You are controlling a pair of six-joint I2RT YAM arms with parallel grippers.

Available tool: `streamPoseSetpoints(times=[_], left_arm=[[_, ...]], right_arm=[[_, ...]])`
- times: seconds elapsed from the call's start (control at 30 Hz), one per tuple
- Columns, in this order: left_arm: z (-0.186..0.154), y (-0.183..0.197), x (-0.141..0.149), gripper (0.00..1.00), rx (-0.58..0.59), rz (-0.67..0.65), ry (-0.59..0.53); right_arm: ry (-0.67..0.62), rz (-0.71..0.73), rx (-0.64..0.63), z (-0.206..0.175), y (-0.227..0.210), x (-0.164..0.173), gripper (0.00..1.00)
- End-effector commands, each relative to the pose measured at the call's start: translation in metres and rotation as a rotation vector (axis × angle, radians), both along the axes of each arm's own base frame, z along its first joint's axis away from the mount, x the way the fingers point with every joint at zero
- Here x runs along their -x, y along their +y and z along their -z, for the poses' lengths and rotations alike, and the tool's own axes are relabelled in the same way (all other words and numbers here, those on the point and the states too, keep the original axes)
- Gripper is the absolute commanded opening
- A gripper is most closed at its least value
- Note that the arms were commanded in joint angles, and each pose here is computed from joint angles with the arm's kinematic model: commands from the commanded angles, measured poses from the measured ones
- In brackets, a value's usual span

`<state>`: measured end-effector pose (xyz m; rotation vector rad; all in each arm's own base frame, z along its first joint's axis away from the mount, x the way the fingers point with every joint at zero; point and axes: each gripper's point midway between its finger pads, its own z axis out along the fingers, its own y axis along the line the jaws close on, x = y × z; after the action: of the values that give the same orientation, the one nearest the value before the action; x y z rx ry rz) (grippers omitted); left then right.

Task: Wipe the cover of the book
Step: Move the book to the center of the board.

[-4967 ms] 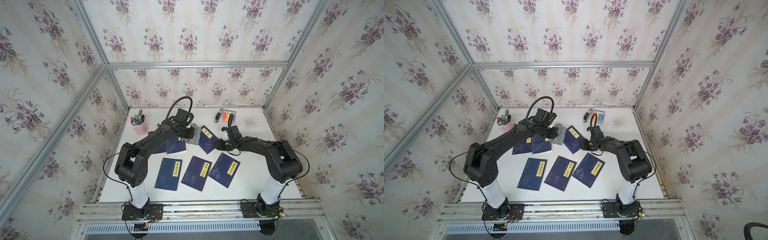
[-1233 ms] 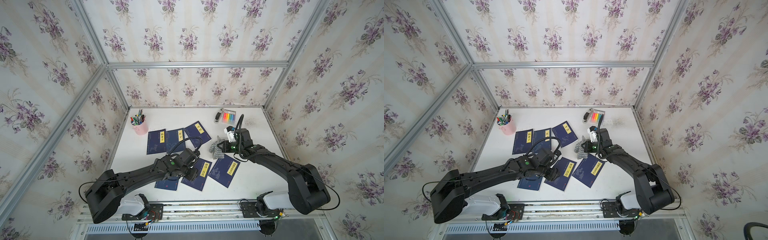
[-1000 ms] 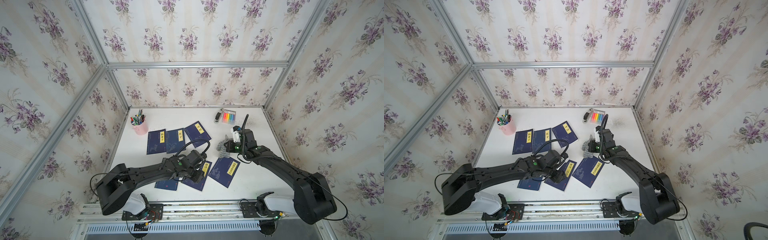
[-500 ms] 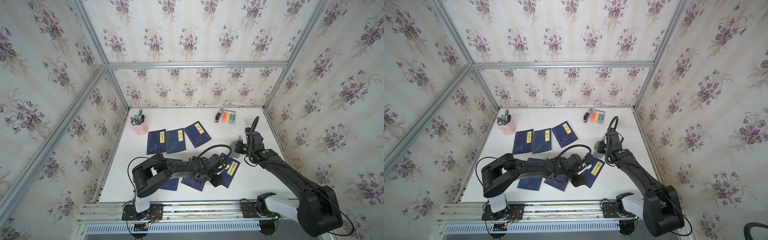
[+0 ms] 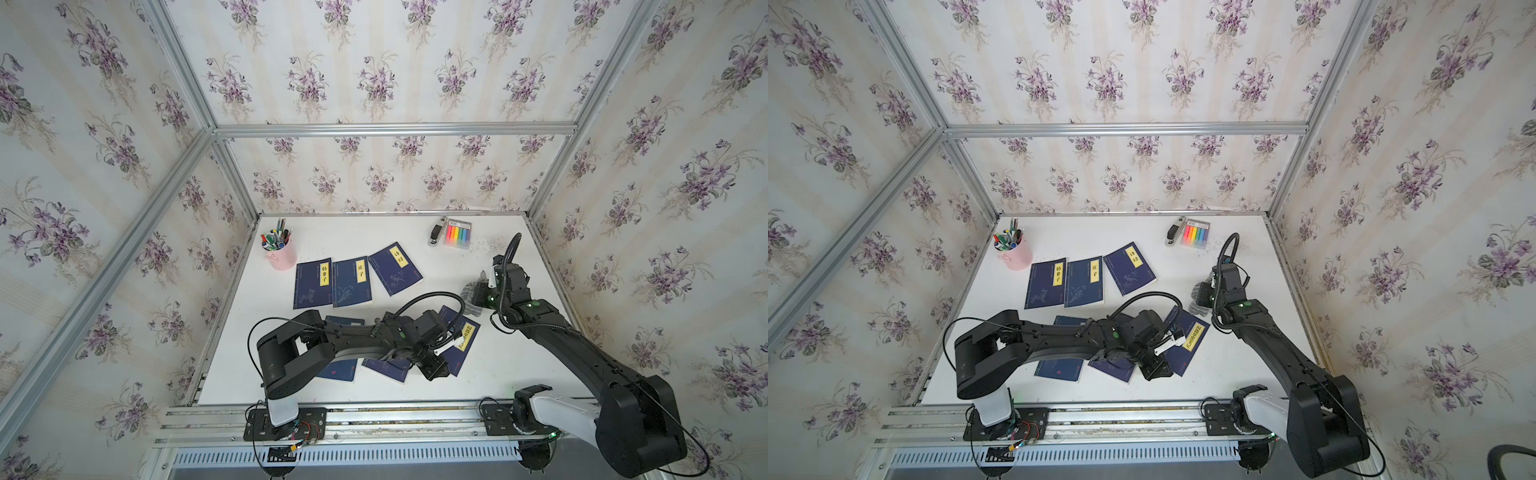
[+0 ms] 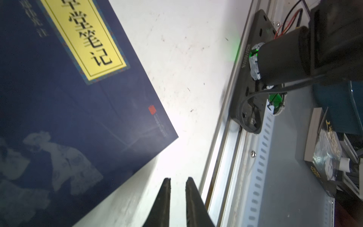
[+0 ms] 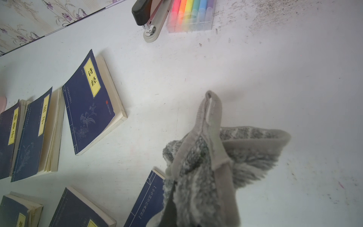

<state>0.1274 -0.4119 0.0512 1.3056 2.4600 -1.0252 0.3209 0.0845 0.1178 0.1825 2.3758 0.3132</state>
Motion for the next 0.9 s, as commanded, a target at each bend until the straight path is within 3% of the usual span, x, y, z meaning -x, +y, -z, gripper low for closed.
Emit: streamPoseSetpoints(times=[0.0,0.4,0.7,0.87], left_arm=[[0.001,0.007,0.009,0.18,-0.014,0.046,0.012],[0.029,-0.022,0.006,0.21,-0.039,0.087,0.077],[0.040,-0.050,-0.027,0.25,-0.018,0.005,0.024],[0.045,-0.056,-0.065,0.25,-0.008,-0.084,0.002]], right_arm=[[-0.020,0.002,-0.001,-0.002,0.000,-0.003,0.00],[-0.023,0.045,0.004,0.003,-0.011,-0.004,0.00],[-0.079,0.110,-0.057,-0.005,-0.029,-0.006,0.00],[-0.084,0.117,-0.068,-0.001,-0.031,-0.009,0.00]])
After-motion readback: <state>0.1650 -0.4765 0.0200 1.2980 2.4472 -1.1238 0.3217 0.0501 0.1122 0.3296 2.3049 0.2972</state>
